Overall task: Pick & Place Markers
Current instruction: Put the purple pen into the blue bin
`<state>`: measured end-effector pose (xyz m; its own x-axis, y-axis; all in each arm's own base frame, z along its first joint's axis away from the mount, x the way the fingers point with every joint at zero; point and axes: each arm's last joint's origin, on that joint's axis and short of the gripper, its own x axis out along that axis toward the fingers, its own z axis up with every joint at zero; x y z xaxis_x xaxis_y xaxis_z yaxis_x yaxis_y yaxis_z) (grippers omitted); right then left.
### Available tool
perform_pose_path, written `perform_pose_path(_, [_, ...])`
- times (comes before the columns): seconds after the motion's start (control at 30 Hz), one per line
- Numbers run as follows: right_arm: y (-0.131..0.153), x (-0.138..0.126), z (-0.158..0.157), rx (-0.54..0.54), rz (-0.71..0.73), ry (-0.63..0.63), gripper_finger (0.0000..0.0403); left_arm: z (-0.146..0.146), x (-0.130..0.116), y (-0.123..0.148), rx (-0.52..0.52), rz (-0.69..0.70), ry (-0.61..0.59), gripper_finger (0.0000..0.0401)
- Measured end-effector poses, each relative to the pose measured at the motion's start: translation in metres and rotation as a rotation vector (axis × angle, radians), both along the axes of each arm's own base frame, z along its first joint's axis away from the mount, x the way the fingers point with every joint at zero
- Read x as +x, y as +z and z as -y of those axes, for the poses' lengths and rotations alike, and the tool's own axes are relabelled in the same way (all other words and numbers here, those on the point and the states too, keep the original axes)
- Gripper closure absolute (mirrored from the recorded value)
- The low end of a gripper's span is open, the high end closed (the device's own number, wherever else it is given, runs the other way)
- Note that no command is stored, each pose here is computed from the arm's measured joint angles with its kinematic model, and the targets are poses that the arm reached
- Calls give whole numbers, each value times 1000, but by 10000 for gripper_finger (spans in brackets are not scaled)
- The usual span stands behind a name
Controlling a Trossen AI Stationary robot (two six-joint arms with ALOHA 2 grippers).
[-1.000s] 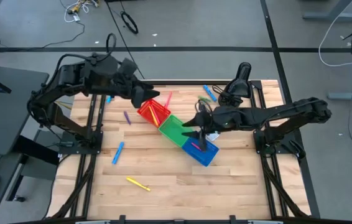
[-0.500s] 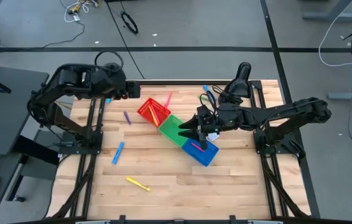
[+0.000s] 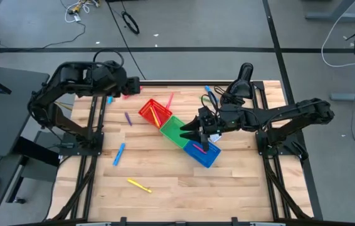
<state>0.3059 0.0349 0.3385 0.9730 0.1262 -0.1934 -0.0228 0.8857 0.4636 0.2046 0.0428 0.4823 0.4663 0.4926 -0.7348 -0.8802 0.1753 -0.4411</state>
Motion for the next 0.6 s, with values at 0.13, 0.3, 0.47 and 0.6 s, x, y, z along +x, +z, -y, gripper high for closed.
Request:
perform_pose_path(0.13, [0,0,0,0,0,1,231,-12,6,-13,0,-67,38,136])
perform_pose_path(0.3, [0,0,0,0,0,1,231,-36,14,-57,-103,-245,84,136])
perform_pose_path(0.47, [0,0,0,1,0,4,231,-59,12,-98,-235,-373,154,136])
perform_pose_path(0.6, [0,0,0,1,0,4,231,-71,7,-125,-297,-462,214,136])
